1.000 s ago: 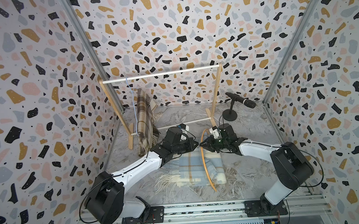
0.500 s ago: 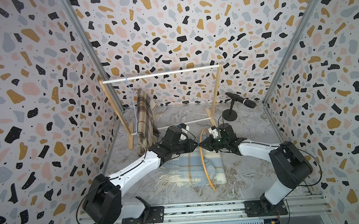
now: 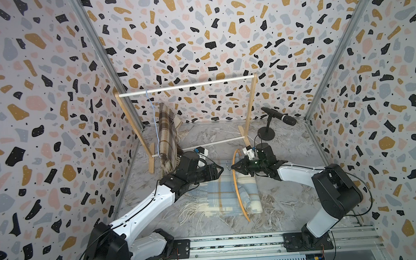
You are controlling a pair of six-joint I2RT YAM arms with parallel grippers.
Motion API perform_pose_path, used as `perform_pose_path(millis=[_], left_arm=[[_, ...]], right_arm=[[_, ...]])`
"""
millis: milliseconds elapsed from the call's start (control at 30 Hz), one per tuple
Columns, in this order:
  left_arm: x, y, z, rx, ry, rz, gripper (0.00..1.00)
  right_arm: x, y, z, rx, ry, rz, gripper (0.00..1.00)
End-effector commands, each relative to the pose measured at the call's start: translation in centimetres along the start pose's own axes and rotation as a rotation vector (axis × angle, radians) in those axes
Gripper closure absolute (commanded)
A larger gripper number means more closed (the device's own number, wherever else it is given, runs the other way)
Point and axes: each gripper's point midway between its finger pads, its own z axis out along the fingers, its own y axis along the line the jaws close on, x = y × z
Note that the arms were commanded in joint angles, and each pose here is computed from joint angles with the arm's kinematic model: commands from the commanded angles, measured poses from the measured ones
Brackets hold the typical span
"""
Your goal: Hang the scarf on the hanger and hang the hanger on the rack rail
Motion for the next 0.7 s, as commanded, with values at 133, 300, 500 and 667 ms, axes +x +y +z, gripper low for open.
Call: perform_pose_path(millis=[133,300,500,667], left_arm=[[0.2,-1.4,2.8,0.184,0.029,-0.120,0.33],[1.4,-2.3,5.9,0.318,0.127,-0.182,0.36],[3.1,-2.2,9.4,0.354,0.179,-0.250,0.36],[4.0,-1.7,10.9,0.332,0.201,-0.256,0.39]], right_arm=[[-0.4,1.9,-1.2,-0.071,-0.030,-0.049,1.00],[-0.5,2.1,-1.3,-0.074,-0.041,-0.053,1.00],[-0.5,2.2,-1.4,-0.078,-0.044,-0.053,1.00],[-0.4,2.3,-1.5,-0.078,-0.044,-0.054,1.00]])
